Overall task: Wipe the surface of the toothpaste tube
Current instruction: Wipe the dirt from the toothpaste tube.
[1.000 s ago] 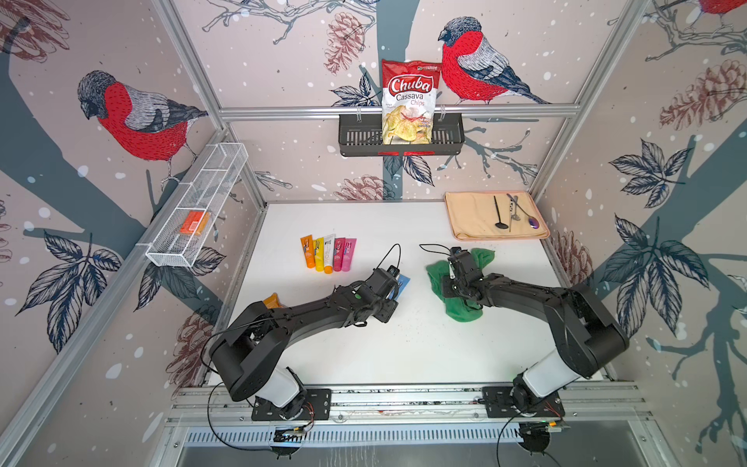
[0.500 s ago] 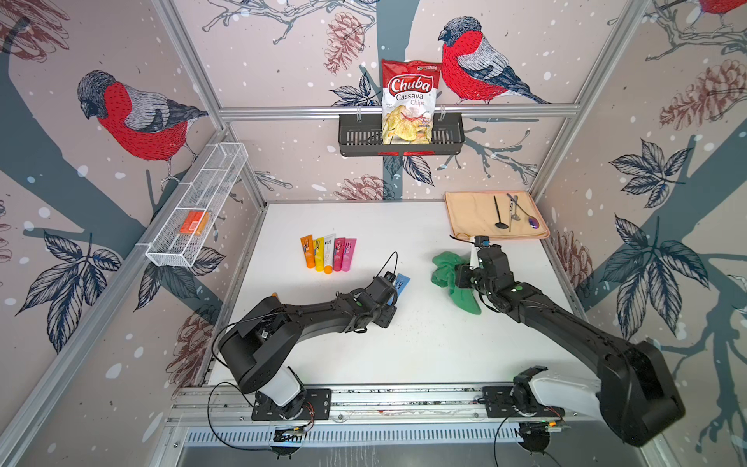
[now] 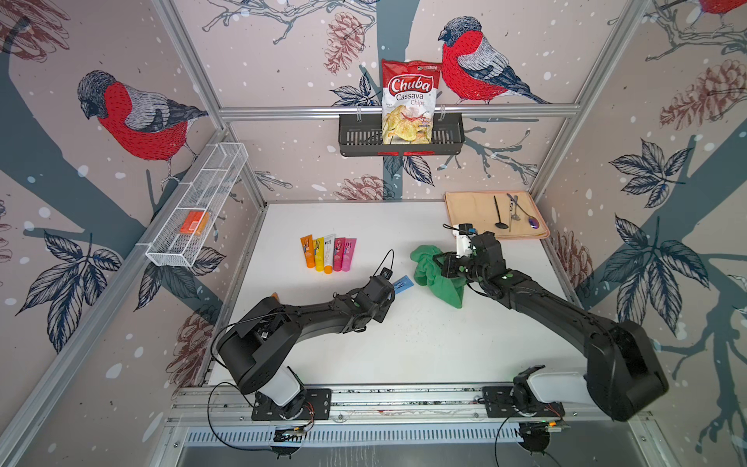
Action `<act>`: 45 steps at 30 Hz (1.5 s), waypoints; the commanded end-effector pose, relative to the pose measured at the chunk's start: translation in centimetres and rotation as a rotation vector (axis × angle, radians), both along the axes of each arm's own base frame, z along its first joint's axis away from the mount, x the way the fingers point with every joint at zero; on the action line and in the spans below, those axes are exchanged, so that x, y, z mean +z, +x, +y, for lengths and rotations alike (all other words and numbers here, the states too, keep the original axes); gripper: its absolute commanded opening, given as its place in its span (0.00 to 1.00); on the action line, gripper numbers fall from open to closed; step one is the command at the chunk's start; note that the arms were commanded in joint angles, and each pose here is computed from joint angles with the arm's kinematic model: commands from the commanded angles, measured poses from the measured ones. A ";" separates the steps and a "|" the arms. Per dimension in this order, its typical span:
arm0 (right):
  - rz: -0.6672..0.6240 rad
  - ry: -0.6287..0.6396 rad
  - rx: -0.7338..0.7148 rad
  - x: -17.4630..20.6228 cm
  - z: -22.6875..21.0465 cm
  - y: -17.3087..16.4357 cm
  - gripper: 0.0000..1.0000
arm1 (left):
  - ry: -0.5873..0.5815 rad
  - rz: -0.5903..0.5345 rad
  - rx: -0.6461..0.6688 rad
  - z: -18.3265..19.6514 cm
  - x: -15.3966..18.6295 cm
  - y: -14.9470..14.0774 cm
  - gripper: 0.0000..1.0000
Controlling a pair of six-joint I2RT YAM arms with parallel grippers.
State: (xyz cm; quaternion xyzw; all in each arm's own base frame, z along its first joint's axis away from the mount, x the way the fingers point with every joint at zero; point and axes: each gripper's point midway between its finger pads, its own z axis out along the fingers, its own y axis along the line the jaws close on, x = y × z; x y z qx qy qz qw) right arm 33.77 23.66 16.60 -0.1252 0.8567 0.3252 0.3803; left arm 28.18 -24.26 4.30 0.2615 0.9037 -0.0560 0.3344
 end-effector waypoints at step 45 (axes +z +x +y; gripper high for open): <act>0.265 -0.125 0.306 -11.5 12.0 -2.2 0.00 | -0.178 0.144 -0.095 -1.1 -2.5 0.5 0.19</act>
